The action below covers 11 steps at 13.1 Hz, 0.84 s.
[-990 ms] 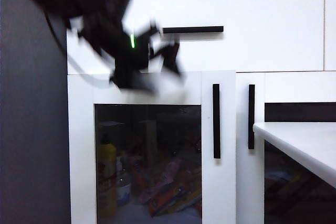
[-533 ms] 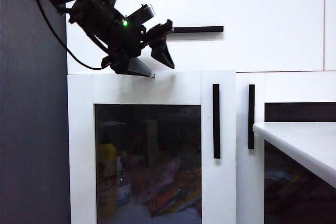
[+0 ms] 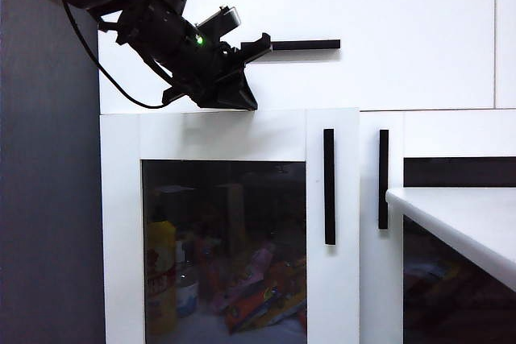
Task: Open the left door of the white cabinet, pick up a can of beverage from the table on the right, place it inside the cabinet, and finally close the cabinet door.
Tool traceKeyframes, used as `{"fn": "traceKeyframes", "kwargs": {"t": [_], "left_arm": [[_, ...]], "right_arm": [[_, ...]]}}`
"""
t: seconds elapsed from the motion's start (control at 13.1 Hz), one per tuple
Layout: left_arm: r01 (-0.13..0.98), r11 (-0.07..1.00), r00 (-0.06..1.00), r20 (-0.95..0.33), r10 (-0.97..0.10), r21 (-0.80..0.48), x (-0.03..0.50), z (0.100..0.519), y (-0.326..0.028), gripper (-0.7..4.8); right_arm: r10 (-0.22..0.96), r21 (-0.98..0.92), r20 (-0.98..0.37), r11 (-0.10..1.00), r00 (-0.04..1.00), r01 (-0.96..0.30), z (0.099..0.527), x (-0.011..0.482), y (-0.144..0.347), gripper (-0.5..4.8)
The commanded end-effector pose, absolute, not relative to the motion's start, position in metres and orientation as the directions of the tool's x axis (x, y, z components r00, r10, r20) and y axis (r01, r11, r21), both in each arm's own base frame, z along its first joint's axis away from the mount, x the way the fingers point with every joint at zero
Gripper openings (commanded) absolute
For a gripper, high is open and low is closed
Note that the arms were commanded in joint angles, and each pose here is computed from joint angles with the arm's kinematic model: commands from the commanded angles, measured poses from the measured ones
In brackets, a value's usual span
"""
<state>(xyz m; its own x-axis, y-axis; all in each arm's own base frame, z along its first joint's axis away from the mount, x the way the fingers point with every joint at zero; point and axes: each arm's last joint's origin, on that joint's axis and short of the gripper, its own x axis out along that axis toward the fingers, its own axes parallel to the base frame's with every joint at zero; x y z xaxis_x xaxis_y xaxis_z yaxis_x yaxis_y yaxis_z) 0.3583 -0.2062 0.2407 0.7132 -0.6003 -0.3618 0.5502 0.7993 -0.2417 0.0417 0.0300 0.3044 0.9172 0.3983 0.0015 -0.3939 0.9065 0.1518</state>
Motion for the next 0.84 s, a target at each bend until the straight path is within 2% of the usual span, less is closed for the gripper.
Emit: {"fn": "traceKeyframes", "kwargs": {"t": [0.08,0.23,0.38,0.69,0.84], "left_arm": [[0.557,0.788,0.700,-0.362,-0.615,-0.262,0.347,0.240,-0.210,-0.06],[0.592,0.767,0.713,-0.281,-0.642,-0.249,0.334,0.269,-0.210,-0.06],[0.590,0.766,0.696,-0.321,-0.642,-0.254,0.322,0.280,-0.206,-0.06],[0.575,0.772,0.648,-0.427,-0.631,-0.269,0.312,0.261,-0.208,-0.06],[0.585,0.770,0.662,-0.397,-0.635,-0.255,0.304,0.248,-0.213,-0.05]], "right_arm": [[0.395,0.156,0.017,0.906,0.918,-0.393,0.307,0.041,0.029,3.27],[0.393,0.134,0.017,0.910,0.919,-0.392,0.307,0.041,0.029,3.27],[0.391,0.131,0.017,0.912,0.920,-0.390,0.307,0.041,0.029,3.27],[0.377,0.132,0.017,0.917,0.926,-0.376,0.307,0.041,0.029,3.27],[0.377,0.131,0.017,0.917,0.926,-0.376,0.307,0.041,0.029,3.27]]}}
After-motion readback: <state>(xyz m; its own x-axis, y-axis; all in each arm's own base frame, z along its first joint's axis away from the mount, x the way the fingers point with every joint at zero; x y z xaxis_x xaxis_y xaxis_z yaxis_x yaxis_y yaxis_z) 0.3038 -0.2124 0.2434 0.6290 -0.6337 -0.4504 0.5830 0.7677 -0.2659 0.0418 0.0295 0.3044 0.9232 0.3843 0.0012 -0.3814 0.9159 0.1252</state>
